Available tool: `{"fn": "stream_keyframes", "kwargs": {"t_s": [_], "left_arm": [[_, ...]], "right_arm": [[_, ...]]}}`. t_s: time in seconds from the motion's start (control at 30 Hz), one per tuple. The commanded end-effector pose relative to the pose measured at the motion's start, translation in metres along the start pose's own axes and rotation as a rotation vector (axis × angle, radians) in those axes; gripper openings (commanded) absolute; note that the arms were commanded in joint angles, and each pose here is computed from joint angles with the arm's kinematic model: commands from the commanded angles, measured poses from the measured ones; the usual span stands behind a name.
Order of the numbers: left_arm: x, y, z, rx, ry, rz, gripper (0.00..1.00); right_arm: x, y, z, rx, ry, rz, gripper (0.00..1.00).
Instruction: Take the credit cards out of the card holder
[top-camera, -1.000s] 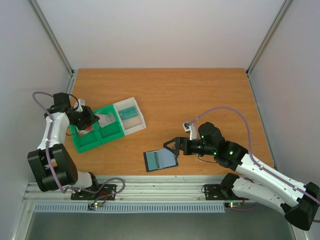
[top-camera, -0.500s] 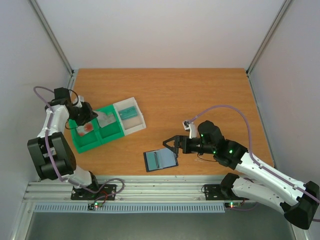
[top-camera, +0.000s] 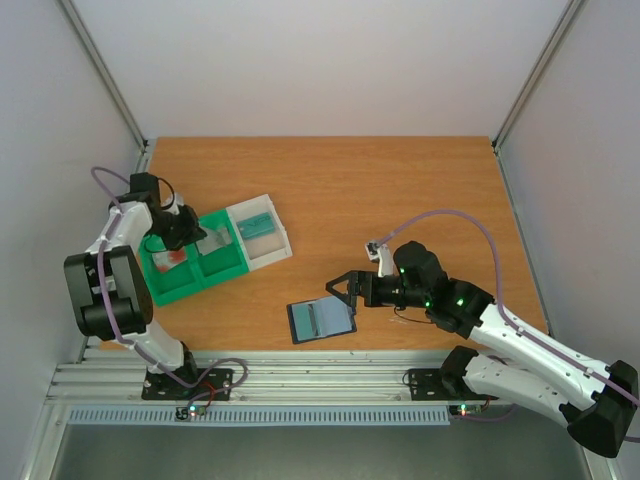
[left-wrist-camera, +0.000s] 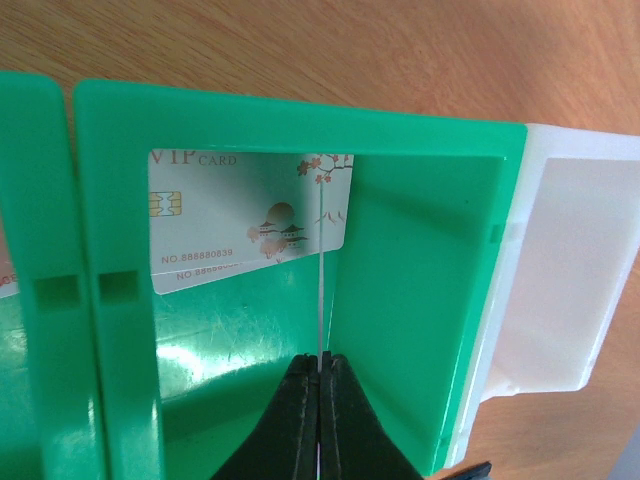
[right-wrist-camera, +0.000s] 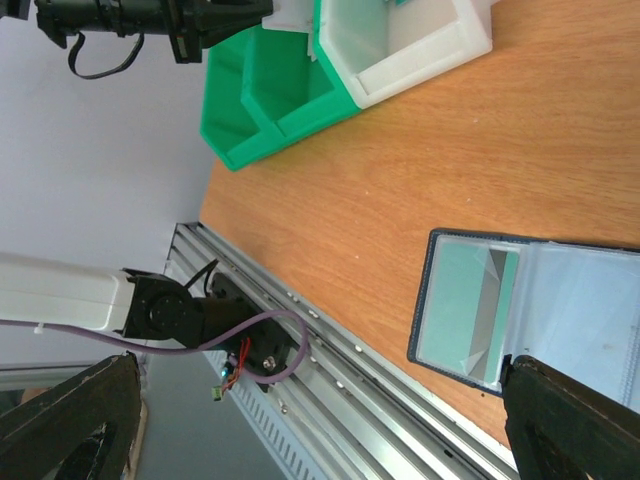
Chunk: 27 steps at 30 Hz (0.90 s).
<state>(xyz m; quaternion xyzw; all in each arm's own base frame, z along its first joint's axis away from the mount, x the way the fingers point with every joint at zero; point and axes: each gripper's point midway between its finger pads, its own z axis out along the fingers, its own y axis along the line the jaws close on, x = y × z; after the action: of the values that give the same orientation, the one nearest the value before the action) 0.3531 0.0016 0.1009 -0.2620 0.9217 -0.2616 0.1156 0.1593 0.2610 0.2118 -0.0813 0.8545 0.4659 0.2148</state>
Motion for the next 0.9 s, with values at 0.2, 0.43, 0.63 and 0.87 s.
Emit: {"fn": "stream_keyframes", "kwargs": {"t_s": [0.2, 0.43, 0.63, 0.87], "left_arm": [[-0.021, -0.013, -0.002, 0.017, -0.058, 0.039, 0.0], [-0.022, -0.008, 0.003, -0.002, -0.05, 0.039, 0.0], [-0.026, -0.004, 0.008, -0.018, -0.044, 0.026, 0.0], [-0.029, 0.003, 0.011, -0.064, -0.052, 0.018, 0.01]], "right_arm": [[-0.01, 0.008, -0.01, 0.004, -0.042, -0.041, 0.98], [-0.011, 0.007, -0.013, 0.018, -0.05, -0.046, 0.98], [-0.012, 0.007, -0.014, 0.018, -0.058, -0.046, 0.99], [-0.012, 0.002, -0.018, 0.047, -0.066, -0.049, 0.98]]}}
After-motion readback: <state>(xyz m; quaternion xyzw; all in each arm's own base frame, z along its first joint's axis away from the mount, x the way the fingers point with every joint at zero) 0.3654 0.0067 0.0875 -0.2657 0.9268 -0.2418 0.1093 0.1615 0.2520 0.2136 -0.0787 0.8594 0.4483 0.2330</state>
